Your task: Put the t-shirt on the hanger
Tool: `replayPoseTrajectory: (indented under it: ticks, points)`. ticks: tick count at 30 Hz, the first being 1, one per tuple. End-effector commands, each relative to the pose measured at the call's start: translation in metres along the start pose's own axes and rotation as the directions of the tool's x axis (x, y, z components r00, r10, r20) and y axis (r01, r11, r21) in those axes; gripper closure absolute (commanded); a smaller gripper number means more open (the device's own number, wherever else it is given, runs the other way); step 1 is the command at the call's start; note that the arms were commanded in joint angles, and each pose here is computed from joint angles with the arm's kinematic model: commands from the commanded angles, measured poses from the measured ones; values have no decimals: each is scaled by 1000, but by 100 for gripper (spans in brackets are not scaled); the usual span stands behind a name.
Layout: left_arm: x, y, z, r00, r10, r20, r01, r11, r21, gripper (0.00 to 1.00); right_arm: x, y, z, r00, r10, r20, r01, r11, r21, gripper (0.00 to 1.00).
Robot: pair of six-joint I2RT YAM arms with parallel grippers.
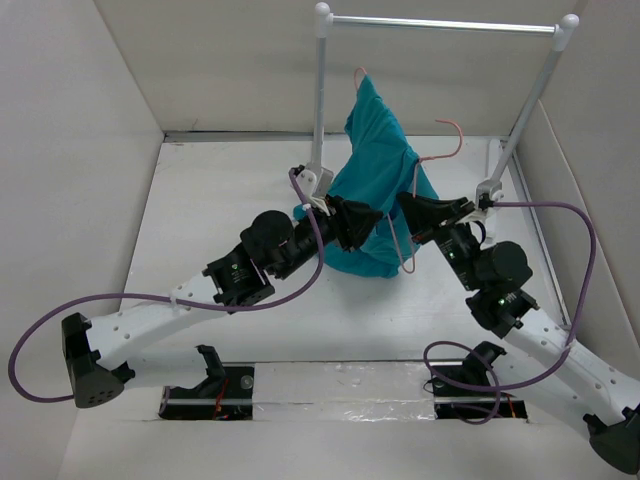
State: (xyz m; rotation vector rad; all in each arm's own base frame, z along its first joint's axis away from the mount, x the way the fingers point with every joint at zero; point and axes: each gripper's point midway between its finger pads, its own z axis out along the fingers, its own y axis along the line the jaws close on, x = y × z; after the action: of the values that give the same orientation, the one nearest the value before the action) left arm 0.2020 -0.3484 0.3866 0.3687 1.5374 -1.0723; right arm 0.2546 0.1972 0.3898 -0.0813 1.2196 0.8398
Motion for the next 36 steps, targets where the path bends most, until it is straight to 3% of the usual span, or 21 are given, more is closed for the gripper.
replayPoseTrajectory:
  ticks: [1,4,9,11,23,31,36]
  points:
    - [-71,-5,-2,968,-69,239,79,996,-34,66,-43,15,-2,989,15,150,-9,999,-43,100]
    - [-91,3,12,957,-62,284,101,987,-125,66,-36,15,-3,992,19,127,-13,999,-52,100]
    - [-142,19,22,908,-120,402,195,969,-150,59,-34,16,-12,993,26,115,-21,999,-44,100]
    - [-146,22,25,906,-133,403,206,968,-145,58,-33,16,-11,995,20,99,-16,999,-40,100]
    - [-127,6,72,943,-191,271,225,969,-99,40,-17,19,-6,999,22,40,-19,998,-54,100]
    - [-101,29,90,947,-219,236,260,953,-157,41,-20,17,-7,999,6,31,-4,999,-39,100]
    - [-94,31,107,946,-244,213,275,953,-130,48,-17,19,-4,1000,10,25,-8,999,-50,100]
